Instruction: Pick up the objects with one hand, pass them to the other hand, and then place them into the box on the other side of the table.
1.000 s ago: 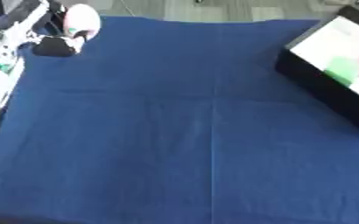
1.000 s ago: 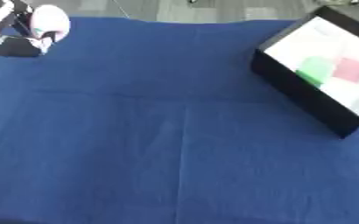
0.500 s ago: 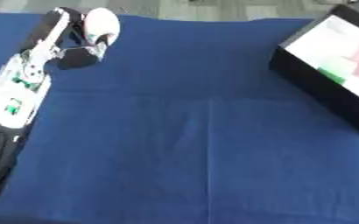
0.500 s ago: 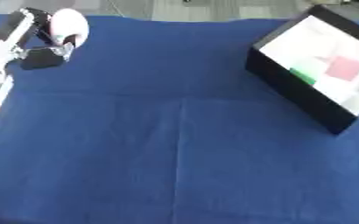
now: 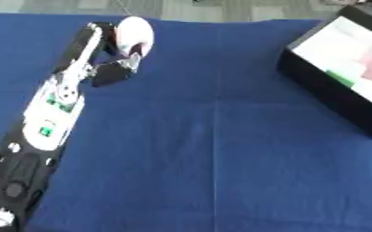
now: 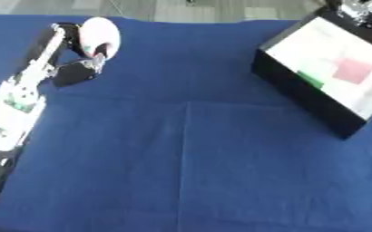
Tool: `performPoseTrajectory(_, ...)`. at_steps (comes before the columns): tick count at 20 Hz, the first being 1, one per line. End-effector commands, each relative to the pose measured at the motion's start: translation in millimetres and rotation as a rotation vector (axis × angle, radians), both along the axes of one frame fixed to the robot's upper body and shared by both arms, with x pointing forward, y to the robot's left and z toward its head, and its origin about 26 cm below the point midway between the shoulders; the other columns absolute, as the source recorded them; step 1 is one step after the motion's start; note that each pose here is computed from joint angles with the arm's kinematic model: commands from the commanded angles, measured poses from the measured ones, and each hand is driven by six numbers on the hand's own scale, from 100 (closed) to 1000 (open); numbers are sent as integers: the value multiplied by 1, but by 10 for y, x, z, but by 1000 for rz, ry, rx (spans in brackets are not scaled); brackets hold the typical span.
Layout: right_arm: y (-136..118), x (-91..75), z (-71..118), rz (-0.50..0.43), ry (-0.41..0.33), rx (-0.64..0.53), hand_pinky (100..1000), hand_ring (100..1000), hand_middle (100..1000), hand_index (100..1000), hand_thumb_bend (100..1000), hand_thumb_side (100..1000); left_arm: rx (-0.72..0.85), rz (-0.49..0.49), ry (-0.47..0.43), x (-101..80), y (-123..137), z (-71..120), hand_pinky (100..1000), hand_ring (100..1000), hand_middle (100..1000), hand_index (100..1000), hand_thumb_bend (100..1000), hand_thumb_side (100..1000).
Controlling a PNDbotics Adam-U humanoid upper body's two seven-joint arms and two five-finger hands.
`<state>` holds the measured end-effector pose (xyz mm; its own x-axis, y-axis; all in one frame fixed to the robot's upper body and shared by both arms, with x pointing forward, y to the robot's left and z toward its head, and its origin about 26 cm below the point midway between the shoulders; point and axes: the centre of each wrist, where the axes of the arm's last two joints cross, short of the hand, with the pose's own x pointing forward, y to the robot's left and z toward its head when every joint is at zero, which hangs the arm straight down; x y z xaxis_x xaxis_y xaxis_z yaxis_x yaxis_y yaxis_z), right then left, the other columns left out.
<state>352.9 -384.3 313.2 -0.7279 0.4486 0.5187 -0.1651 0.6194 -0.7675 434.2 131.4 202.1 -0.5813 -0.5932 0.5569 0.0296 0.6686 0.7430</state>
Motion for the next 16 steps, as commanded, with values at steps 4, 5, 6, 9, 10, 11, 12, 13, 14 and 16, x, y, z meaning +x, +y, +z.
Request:
performPoseTrajectory(4,104,65,71,31,-4,-111,896,1000,858,871,252,224,-42,-49,-45,-56,-189,28,579,548,504,499,100,322)
performPoseTrajectory(5,128,81,68,38,-2,-126,896,1000,858,871,260,226,-50,-56,-45,-64,-218,10,578,548,504,499,100,329)
performPoseTrajectory(6,153,97,65,46,0,-140,896,1000,858,871,260,226,-55,-62,-46,-72,-244,-6,578,548,504,499,100,329)
performPoseTrajectory(9,225,133,57,72,-1,-176,895,1000,857,871,268,229,-65,-81,-56,-96,-325,-36,576,547,504,499,100,331)
performPoseTrajectory(10,244,146,48,79,2,-187,895,1000,857,871,268,231,-68,-89,-64,-105,-354,-38,576,547,504,499,100,331)
performPoseTrajectory(11,257,159,37,84,5,-197,895,1000,857,870,269,233,-71,-96,-71,-114,-379,-39,576,547,504,498,100,329)
performPoseTrajectory(12,272,174,25,88,9,-208,895,1000,857,870,270,235,-73,-103,-79,-124,-407,-39,576,547,504,498,100,329)
performPoseTrajectory(13,287,188,14,93,12,-217,895,1000,857,870,270,238,-75,-111,-86,-133,-433,-37,576,547,504,498,100,330)
performPoseTrajectory(14,309,204,1,101,16,-228,895,1000,857,870,269,242,-77,-121,-95,-145,-463,-36,576,547,504,498,100,332)
performPoseTrajectory(16,354,233,-16,117,22,-245,895,1000,857,870,270,244,-82,-140,-109,-166,-519,-35,576,548,504,498,100,333)
